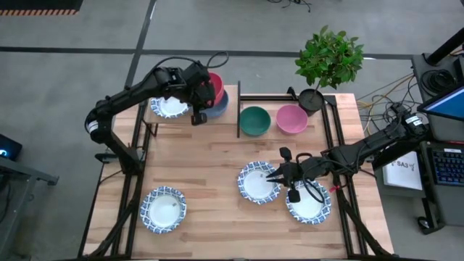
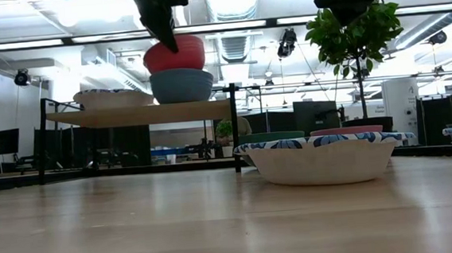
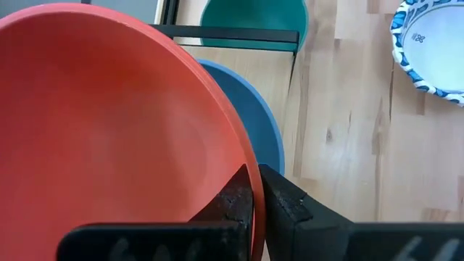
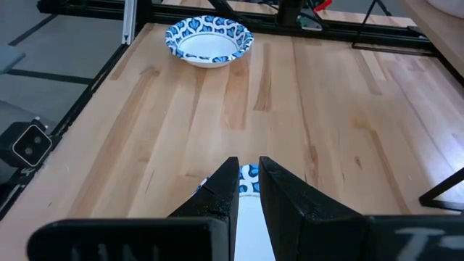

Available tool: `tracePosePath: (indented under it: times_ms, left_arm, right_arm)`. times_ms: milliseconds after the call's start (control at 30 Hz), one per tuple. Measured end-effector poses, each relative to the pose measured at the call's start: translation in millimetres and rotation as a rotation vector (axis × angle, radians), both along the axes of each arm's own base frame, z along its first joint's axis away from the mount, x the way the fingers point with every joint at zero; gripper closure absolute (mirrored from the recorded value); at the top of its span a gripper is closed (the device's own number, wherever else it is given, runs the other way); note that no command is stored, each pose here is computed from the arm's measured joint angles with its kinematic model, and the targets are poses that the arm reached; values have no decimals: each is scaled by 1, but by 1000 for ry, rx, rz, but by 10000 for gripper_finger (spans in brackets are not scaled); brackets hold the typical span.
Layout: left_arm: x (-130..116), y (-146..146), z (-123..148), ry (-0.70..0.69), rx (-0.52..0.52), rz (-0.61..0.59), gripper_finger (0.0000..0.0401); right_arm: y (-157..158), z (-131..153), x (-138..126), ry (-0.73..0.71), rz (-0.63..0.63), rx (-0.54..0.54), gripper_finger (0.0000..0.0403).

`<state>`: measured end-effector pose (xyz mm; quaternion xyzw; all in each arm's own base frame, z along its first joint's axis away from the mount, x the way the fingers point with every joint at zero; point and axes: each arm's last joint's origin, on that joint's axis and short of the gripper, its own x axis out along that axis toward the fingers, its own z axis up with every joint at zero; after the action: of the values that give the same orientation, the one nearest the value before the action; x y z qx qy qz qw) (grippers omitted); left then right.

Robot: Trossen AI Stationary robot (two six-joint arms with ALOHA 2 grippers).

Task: Place and stack bowls onto a shelf
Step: Stack the orange bowl on top of the blue bowl

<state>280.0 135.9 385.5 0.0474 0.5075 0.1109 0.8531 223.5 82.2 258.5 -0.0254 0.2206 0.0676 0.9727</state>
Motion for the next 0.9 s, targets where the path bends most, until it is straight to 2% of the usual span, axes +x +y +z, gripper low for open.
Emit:
tracePosePath:
  times_ms: [267, 667, 900]
  left_arm:
    - [2, 1, -10, 16, -11, 7, 401]
    - [4, 2, -9, 0, 0, 4, 399]
    - [4, 1, -9, 2, 4, -6, 354]
  right_arm:
    - [0, 0, 0, 0, 0, 0, 360]
    - [0, 0, 0, 0, -2, 4, 360]
    - [0, 0, 0, 1, -3, 6, 360]
